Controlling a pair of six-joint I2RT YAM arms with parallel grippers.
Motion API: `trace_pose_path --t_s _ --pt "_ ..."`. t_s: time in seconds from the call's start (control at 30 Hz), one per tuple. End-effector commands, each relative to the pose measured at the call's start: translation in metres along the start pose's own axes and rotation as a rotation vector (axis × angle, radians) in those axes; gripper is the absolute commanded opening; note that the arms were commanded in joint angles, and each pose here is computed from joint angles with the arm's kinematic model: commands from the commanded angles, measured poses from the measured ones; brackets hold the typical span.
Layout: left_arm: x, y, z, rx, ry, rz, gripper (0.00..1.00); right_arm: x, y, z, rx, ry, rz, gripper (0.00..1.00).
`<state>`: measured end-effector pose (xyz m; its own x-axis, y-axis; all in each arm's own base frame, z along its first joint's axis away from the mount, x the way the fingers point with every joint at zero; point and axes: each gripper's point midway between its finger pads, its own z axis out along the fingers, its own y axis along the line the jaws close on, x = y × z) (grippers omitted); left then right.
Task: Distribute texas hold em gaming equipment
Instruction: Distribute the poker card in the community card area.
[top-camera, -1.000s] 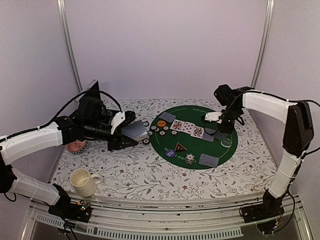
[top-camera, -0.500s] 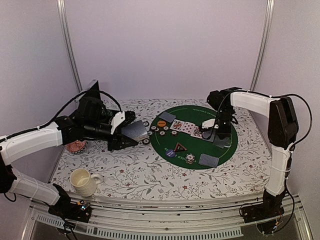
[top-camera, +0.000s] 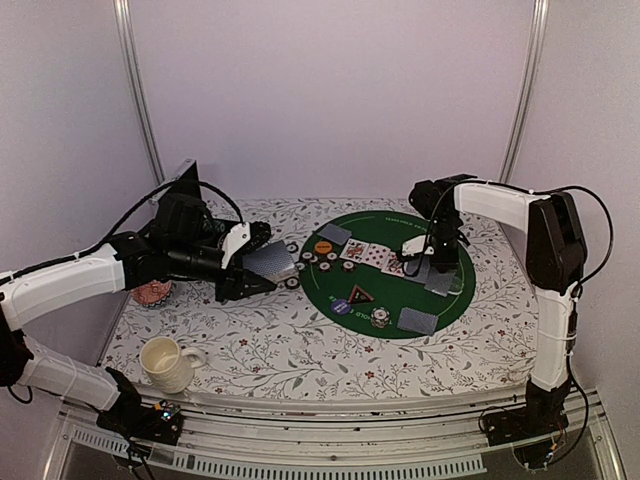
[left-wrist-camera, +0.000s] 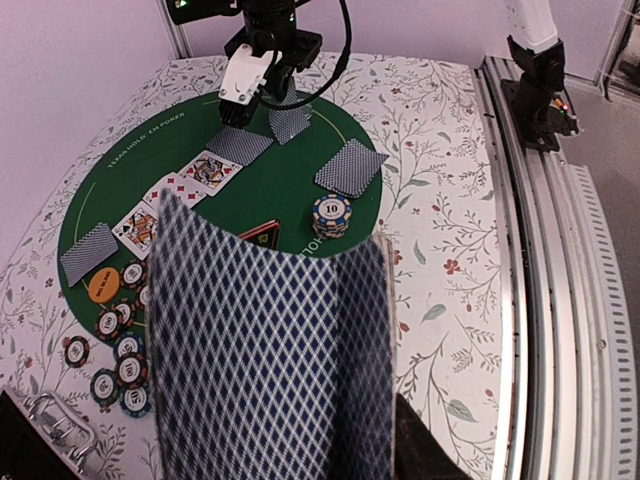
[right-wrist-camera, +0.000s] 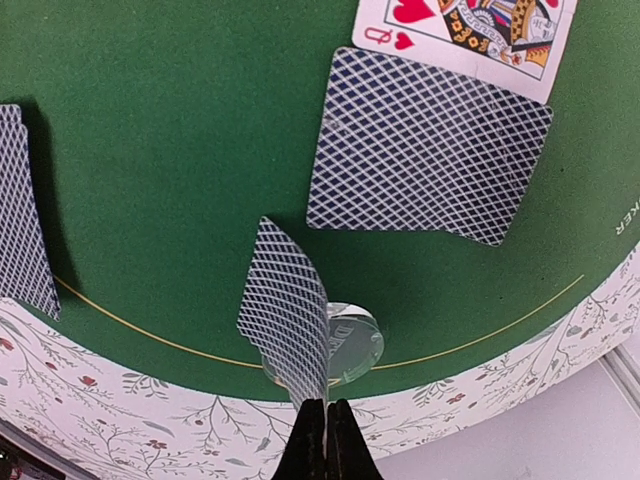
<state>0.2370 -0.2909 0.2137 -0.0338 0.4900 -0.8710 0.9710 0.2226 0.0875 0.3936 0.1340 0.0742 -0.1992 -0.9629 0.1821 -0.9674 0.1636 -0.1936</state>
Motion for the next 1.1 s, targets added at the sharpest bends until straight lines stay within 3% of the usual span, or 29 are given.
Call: trace_pose_path --t_s 0.0,1.07 --pt "-0.009 -0.008 -0.003 0.011 -0.027 0.028 0.38 -0.002 -0.015 0.004 0.047 0.017 -0.014 0.02" --pt "-0.007 -0.007 -0.004 0.004 -0.024 0.033 0.39 -0.001 -0.046 0.017 0.163 0.072 -0.114 0.02"
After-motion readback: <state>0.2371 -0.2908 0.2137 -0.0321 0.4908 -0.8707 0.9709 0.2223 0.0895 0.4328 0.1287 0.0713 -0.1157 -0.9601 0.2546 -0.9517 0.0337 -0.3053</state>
